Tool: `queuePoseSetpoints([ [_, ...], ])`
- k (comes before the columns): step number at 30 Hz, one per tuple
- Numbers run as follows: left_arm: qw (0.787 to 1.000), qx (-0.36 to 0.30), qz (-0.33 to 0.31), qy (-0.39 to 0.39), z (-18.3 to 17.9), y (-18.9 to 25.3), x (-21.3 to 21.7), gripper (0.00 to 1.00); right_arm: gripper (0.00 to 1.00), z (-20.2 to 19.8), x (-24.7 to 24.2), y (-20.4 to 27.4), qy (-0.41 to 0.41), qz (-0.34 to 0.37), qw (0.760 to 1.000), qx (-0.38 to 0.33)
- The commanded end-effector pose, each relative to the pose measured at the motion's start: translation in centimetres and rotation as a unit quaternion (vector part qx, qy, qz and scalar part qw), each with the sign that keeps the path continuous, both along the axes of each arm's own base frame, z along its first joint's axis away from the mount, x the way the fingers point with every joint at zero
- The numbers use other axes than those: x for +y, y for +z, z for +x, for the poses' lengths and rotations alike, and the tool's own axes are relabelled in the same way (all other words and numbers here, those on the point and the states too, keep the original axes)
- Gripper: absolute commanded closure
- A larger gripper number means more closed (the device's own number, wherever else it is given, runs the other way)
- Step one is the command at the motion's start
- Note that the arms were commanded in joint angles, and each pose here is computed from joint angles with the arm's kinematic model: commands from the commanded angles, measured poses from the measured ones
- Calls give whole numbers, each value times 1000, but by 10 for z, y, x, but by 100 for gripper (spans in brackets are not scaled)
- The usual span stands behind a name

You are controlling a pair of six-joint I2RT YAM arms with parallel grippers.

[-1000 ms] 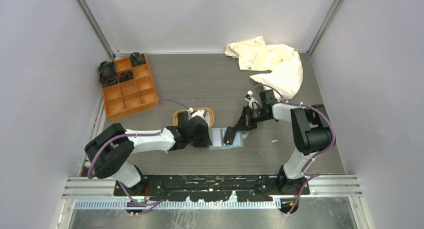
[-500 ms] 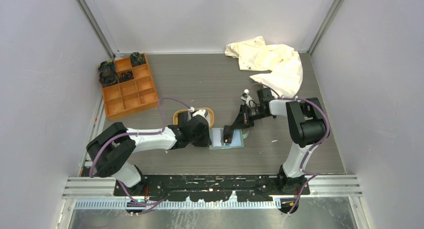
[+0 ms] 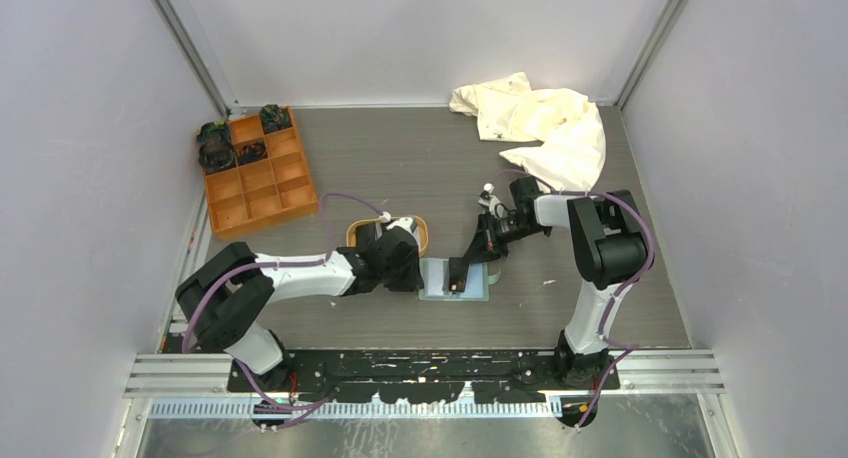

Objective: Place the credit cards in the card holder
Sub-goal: Insert the credit card into the card holder.

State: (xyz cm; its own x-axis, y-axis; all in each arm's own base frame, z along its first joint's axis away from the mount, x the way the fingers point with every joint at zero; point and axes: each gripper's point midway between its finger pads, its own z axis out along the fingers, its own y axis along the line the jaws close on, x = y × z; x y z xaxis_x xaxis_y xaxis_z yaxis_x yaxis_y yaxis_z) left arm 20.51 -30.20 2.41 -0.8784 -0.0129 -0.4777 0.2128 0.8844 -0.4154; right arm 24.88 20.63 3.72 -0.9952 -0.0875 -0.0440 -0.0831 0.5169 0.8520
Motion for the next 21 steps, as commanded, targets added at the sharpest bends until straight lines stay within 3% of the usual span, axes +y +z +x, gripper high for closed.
queuePoseSetpoints([
  [1, 1000, -5, -8, -7, 8, 7, -9, 78, 98, 2, 2, 0, 14, -4, 1000, 1],
  [21, 1000, 2, -6, -19, 12, 7, -15, 78, 97, -9, -5, -11, 15, -35, 999, 27],
])
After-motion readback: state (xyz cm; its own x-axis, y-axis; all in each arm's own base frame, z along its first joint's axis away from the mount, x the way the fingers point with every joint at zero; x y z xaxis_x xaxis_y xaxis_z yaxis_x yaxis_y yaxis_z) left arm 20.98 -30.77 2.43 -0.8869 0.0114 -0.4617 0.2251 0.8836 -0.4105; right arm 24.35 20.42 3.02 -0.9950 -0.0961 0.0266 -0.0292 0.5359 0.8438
